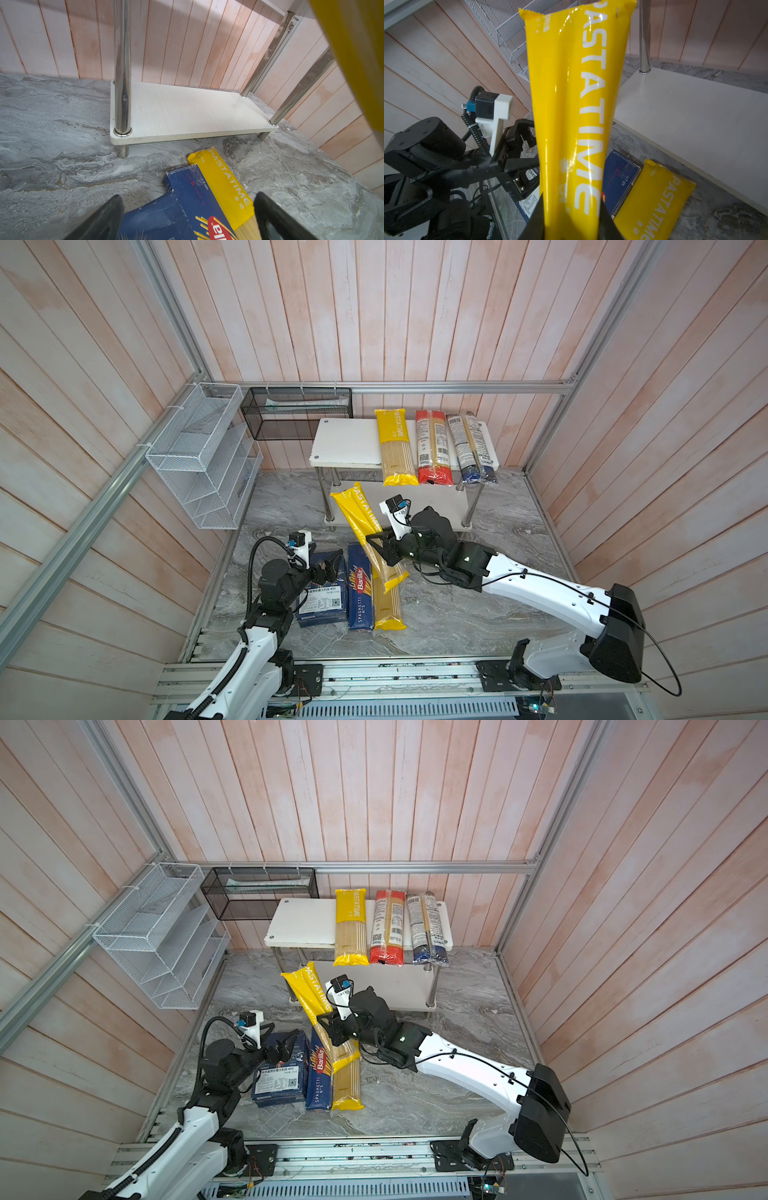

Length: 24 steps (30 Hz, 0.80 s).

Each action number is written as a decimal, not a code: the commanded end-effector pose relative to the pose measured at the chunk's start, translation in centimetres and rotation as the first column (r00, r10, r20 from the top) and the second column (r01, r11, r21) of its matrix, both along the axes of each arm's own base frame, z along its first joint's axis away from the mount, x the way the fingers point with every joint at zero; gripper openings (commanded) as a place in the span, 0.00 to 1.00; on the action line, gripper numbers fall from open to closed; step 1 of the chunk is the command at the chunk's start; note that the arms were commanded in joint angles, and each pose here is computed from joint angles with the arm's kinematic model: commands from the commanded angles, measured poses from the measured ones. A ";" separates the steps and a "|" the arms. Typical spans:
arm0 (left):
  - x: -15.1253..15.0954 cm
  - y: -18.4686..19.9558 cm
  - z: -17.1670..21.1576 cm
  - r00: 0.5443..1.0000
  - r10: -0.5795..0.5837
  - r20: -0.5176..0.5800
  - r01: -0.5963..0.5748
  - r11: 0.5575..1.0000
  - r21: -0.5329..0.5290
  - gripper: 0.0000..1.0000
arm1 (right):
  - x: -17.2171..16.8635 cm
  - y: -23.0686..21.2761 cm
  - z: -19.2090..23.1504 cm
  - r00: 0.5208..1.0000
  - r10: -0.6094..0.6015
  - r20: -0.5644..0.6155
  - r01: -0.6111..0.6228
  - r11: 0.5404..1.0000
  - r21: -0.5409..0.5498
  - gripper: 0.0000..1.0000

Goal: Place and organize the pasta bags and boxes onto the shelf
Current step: 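Lift the yellow pack upright with the right gripper toward the shelf, then carry the upright yellow pack up over the shelf's top tier with the right gripper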

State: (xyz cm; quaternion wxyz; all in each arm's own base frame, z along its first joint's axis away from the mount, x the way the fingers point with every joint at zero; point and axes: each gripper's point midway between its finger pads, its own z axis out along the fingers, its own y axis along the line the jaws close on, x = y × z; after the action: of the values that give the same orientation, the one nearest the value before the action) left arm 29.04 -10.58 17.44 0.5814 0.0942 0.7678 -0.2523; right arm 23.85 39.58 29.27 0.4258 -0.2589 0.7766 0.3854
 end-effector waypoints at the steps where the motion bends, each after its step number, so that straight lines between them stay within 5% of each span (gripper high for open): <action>1: 0.2 0.3 0.7 1.000 0.017 0.023 -0.017 1.000 0.000 1.00 | 0.1 1.4 8.3 0.988 -0.007 0.153 -0.023 0.982 0.190 0.18; 24: 0.0 0.4 0.8 0.999 0.019 0.031 -0.019 1.000 -0.001 1.00 | 3.8 4.5 13.2 0.966 -0.114 0.231 0.058 0.970 0.237 0.17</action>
State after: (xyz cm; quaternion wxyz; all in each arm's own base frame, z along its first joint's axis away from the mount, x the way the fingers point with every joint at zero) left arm 28.95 -10.55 17.87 0.5873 0.0953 0.7631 -0.2522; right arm 26.95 44.48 34.47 0.4837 -0.2554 0.7446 0.3825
